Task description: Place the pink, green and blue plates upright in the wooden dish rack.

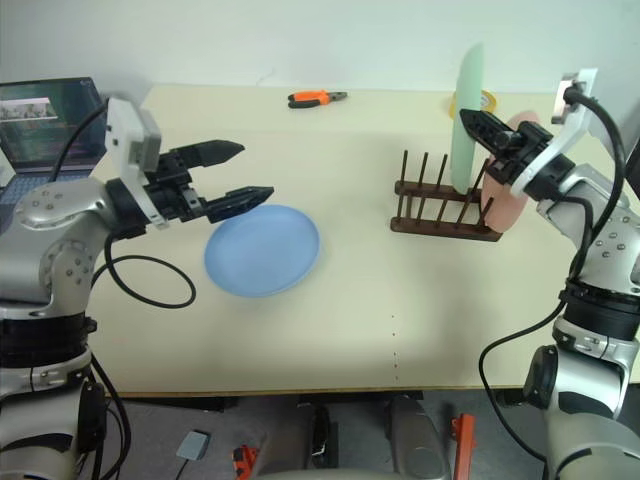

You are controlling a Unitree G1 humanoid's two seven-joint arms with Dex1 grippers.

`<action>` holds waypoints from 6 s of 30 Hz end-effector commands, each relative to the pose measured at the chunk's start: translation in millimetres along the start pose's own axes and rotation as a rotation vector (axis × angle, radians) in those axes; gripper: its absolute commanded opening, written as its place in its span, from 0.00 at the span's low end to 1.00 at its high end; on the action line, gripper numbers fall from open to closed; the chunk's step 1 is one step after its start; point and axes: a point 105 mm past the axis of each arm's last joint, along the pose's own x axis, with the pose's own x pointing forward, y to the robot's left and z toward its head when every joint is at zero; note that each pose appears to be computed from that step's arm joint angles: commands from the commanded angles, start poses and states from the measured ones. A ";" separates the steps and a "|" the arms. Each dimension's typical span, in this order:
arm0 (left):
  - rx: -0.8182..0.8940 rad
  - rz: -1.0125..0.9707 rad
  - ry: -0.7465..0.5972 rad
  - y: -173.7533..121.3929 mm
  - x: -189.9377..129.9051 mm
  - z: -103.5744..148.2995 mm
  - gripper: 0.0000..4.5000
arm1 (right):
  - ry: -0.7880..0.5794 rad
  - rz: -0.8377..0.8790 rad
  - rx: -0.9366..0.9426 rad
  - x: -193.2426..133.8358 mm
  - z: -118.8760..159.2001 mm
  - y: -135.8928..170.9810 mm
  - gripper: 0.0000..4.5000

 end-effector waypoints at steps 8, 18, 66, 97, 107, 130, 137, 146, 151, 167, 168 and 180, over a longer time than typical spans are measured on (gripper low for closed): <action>0.044 0.002 -0.001 1.7 -1.9 8.7 1.00 | -0.050 -0.020 0.000 -11.3 8.8 -6.7 0.00; 0.045 0.003 0.003 1.5 -2.3 8.4 1.00 | -0.081 0.063 0.030 -10.6 12.4 6.4 0.00; 0.049 0.013 0.035 3.5 -2.3 3.0 1.00 | -0.025 -0.086 -0.054 -10.6 -8.3 -20.0 0.93; -0.255 0.472 0.507 86.0 -65.6 -115.8 1.00 | 0.204 0.476 -0.535 28.5 -57.4 120.6 1.00; -0.306 0.422 0.524 78.0 -44.1 -138.6 1.00 | 0.237 0.482 -0.557 33.1 -77.2 126.6 1.00; -0.339 0.423 0.519 73.8 -35.3 -143.6 0.01 | 0.282 0.456 -0.595 36.0 -95.1 122.6 1.00; -0.308 0.485 0.426 93.7 -39.2 -107.9 0.01 | 0.299 0.501 -0.625 40.8 -105.3 132.2 1.00; -0.184 0.584 0.249 114.6 -16.3 -23.6 0.01 | 0.317 0.601 -0.862 68.6 -147.0 158.5 1.00; -0.125 0.621 0.281 106.1 -4.5 -8.9 0.01 | 0.292 0.556 -1.037 93.2 -164.7 157.6 1.00; -0.164 0.589 0.280 80.7 12.6 4.1 0.00 | 0.292 0.553 -1.166 112.4 -195.5 154.1 0.96; -0.164 0.589 0.281 80.2 12.7 4.1 0.00 | 0.294 0.550 -1.167 112.9 -196.7 153.4 0.91; -0.173 0.579 0.287 77.2 14.7 3.2 0.00 | 0.304 0.521 -1.170 116.5 -200.3 149.7 0.01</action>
